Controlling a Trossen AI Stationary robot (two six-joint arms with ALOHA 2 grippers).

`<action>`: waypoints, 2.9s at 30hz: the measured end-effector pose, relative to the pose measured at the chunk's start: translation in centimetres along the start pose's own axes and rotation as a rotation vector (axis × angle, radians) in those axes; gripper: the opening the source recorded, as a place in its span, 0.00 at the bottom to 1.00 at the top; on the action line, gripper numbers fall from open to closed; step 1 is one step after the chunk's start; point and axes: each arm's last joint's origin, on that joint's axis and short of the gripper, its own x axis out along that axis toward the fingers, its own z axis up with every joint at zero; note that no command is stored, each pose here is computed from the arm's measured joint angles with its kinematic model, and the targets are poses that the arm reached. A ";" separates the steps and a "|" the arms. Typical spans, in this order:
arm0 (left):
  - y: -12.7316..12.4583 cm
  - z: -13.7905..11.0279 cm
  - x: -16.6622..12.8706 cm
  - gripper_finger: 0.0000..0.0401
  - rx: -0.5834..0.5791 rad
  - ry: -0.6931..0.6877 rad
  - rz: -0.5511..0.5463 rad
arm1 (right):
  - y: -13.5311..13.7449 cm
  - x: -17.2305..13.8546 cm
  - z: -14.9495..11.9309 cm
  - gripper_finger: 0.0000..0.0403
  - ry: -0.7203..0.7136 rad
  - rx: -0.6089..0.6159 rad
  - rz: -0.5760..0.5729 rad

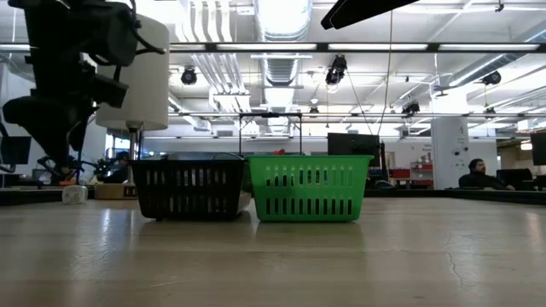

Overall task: Pick & Place Office items
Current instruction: Put the green white charger adapter into the black bin

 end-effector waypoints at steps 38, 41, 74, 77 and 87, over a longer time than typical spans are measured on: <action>6.2 1.9 3.1 0.86 -0.270 0.168 -0.361 | -0.2 0.1 0.0 0.89 0.003 0.004 -0.004; 6.3 1.9 3.1 0.86 -0.273 0.166 -0.361 | -0.2 0.1 0.0 0.89 0.003 0.008 -0.004; 7.9 2.4 6.3 0.86 -0.329 0.272 -0.361 | -0.1 0.1 0.0 0.89 0.003 0.011 -0.003; 7.7 2.6 6.9 0.86 -0.319 0.309 -0.363 | -0.1 0.1 0.0 0.89 0.003 0.012 -0.003; 7.2 3.2 8.3 0.86 -0.300 0.406 -0.356 | -0.2 0.1 0.0 0.89 0.003 0.012 -0.003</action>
